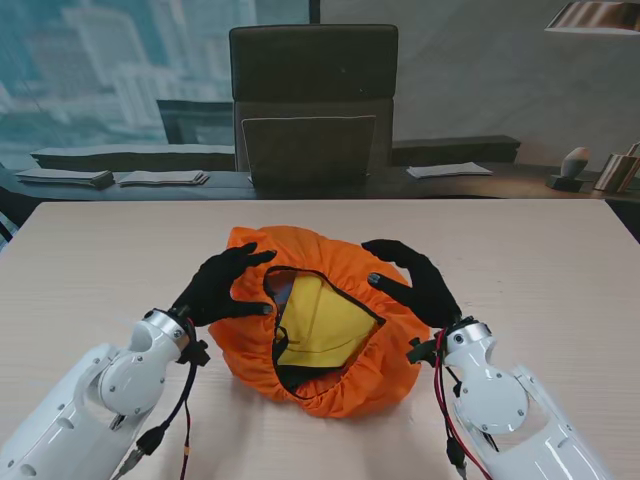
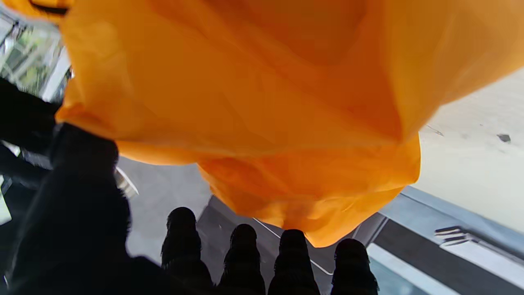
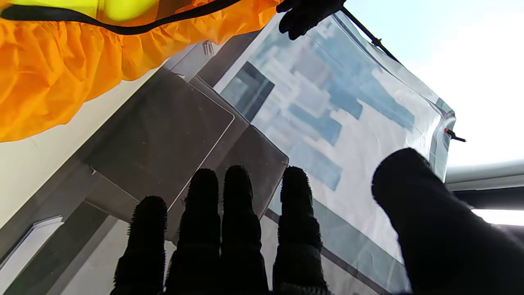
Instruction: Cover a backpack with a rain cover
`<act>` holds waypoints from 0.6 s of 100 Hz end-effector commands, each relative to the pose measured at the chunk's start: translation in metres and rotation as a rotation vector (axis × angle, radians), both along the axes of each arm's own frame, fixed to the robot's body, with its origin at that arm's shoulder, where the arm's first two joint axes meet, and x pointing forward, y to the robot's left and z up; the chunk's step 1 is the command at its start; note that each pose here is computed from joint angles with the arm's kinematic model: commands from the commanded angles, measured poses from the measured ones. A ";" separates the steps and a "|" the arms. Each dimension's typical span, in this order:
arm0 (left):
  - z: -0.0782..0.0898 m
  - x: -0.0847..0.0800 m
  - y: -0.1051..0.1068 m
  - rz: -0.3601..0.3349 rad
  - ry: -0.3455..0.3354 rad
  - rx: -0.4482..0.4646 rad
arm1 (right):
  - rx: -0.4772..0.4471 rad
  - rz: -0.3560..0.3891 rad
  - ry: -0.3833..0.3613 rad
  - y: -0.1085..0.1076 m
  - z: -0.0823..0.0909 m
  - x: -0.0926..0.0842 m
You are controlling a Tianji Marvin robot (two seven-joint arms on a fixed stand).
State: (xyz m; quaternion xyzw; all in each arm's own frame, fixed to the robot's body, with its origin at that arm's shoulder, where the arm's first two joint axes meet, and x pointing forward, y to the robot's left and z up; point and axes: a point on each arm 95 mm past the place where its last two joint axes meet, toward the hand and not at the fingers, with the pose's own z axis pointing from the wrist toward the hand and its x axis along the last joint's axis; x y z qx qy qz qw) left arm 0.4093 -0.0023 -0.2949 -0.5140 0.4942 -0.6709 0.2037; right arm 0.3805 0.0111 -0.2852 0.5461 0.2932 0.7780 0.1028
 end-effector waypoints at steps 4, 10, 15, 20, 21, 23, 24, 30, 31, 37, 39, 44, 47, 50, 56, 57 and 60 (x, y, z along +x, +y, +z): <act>-0.003 -0.012 -0.002 -0.033 0.030 0.000 | 0.012 0.014 0.018 0.001 -0.005 -0.003; 0.000 -0.016 0.001 -0.034 0.036 0.022 | 0.017 0.008 0.020 0.002 -0.005 -0.003; 0.002 -0.020 0.005 -0.032 0.052 0.033 | 0.021 0.005 0.023 0.002 -0.005 -0.004; 0.006 -0.025 0.007 -0.038 0.095 -0.016 | 0.025 0.003 0.024 0.002 -0.005 -0.004; 0.006 -0.026 0.007 -0.040 0.104 -0.027 | 0.025 0.003 0.024 0.002 -0.005 -0.004; 0.008 -0.028 0.008 -0.045 0.122 -0.042 | 0.024 0.002 0.024 0.002 -0.005 -0.004; 0.009 -0.029 0.008 -0.048 0.130 -0.045 | 0.023 0.001 0.024 0.001 -0.005 -0.004; 0.016 -0.037 0.013 -0.059 0.177 -0.013 | 0.017 -0.002 0.020 0.001 -0.006 -0.004; 0.018 -0.039 0.014 -0.060 0.185 0.001 | 0.016 -0.002 0.020 0.001 -0.006 -0.004; 0.023 -0.046 0.019 -0.047 0.196 0.091 | 0.006 -0.002 0.015 0.001 -0.006 -0.003; 0.023 -0.047 0.021 -0.037 0.181 0.128 | 0.001 -0.002 0.014 0.001 -0.007 -0.003; 0.025 -0.049 0.023 -0.024 0.156 0.209 | -0.007 0.000 0.010 0.001 -0.007 -0.003; 0.024 -0.049 0.024 -0.018 0.141 0.232 | -0.009 0.001 0.009 0.001 -0.007 -0.003; 0.022 -0.048 0.024 -0.015 0.126 0.217 | -0.009 0.002 0.009 0.002 -0.007 -0.003; 0.018 -0.041 0.021 -0.015 0.081 0.113 | -0.008 0.005 0.009 0.003 -0.008 -0.003; 0.018 -0.040 0.020 -0.015 0.083 0.092 | -0.008 0.005 0.009 0.003 -0.008 -0.003; 0.016 -0.037 0.017 -0.014 0.084 0.034 | -0.009 0.007 0.009 0.004 -0.008 -0.003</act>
